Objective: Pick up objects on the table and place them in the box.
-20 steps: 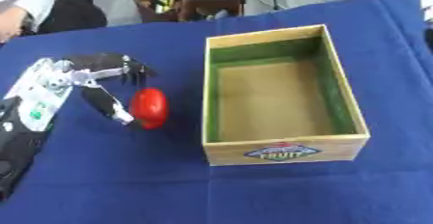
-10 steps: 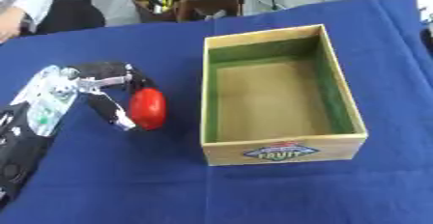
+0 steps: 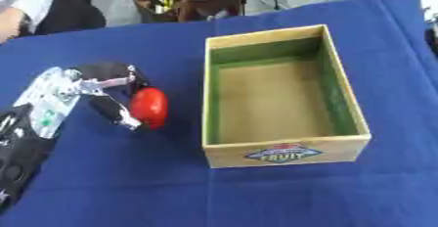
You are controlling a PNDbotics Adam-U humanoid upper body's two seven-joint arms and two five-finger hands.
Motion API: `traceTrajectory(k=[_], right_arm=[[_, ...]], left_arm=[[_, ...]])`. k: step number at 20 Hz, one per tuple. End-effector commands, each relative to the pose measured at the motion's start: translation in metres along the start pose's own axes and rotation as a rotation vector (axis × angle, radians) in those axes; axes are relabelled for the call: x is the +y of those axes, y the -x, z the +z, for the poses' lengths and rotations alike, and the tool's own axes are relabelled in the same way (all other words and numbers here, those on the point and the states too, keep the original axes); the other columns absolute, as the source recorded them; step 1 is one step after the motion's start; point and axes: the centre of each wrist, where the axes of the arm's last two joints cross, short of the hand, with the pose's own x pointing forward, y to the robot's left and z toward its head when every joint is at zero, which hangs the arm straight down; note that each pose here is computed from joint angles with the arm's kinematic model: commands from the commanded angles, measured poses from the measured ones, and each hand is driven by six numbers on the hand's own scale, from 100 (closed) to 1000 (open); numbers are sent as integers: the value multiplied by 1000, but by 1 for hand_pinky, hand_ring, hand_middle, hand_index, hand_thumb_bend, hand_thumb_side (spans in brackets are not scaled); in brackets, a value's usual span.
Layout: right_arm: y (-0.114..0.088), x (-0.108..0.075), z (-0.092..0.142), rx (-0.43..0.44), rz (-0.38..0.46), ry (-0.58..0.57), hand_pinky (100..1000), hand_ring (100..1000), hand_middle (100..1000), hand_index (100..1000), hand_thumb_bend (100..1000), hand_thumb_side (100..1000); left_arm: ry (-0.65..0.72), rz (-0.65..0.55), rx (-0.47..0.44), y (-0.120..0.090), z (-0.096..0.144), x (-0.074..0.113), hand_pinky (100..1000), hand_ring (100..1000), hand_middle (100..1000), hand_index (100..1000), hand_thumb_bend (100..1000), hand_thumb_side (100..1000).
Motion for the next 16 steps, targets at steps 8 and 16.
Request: traceTrajectory(k=[8, 16], right_arm=[[-8, -4, -5, -33, 13, 21, 906, 919, 562, 706, 100, 673], [-8, -3, -5, -35, 12, 22, 904, 918, 562, 706, 100, 676]], left_arm=[[-71, 33, -3, -1, 3, 6, 442, 473, 377, 598, 604, 818], [-119, 32, 8, -2, 6, 8, 412, 443, 342, 540, 476, 806]])
